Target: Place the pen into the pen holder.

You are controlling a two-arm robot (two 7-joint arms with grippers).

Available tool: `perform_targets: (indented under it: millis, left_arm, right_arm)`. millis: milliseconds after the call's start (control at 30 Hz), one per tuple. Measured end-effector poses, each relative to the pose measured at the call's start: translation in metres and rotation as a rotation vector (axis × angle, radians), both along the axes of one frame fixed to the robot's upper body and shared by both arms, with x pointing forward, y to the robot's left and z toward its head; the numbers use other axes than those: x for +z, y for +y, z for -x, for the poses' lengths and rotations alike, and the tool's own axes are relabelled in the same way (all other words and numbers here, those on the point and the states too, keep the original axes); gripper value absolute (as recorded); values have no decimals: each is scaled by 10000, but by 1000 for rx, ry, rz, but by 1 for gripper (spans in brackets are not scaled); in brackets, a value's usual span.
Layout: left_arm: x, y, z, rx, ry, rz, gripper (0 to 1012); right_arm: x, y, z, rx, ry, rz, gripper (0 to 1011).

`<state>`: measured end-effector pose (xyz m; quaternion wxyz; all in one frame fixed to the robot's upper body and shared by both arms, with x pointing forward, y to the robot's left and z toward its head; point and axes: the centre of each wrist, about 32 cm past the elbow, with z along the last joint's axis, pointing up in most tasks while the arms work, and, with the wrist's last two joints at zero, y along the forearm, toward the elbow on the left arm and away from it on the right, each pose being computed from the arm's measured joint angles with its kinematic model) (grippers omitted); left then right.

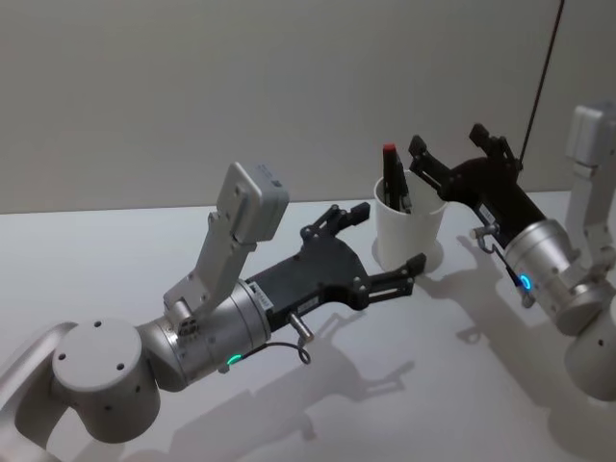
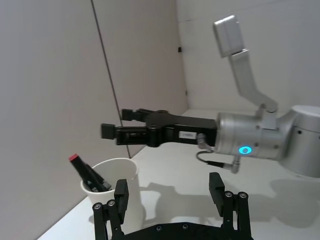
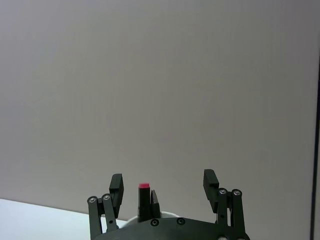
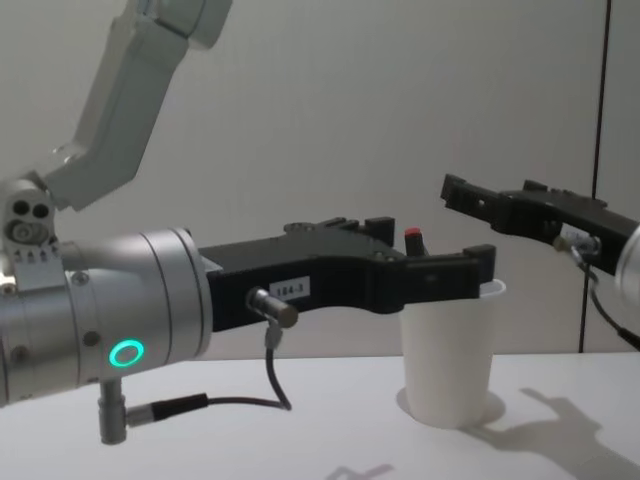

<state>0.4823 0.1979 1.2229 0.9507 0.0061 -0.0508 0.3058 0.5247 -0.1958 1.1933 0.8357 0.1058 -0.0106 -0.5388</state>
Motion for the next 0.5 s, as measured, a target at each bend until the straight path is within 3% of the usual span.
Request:
perform_targets:
  millis: [167, 500]
  left_arm:
    - [-19, 1, -11, 52, -12, -9, 1001]
    - [-75, 5, -41, 206, -52, -33, 1001]
  right_arm:
    - [-19, -59, 93, -13, 9, 20, 1001]
    - [-56, -221, 370, -49, 34, 79, 1001]
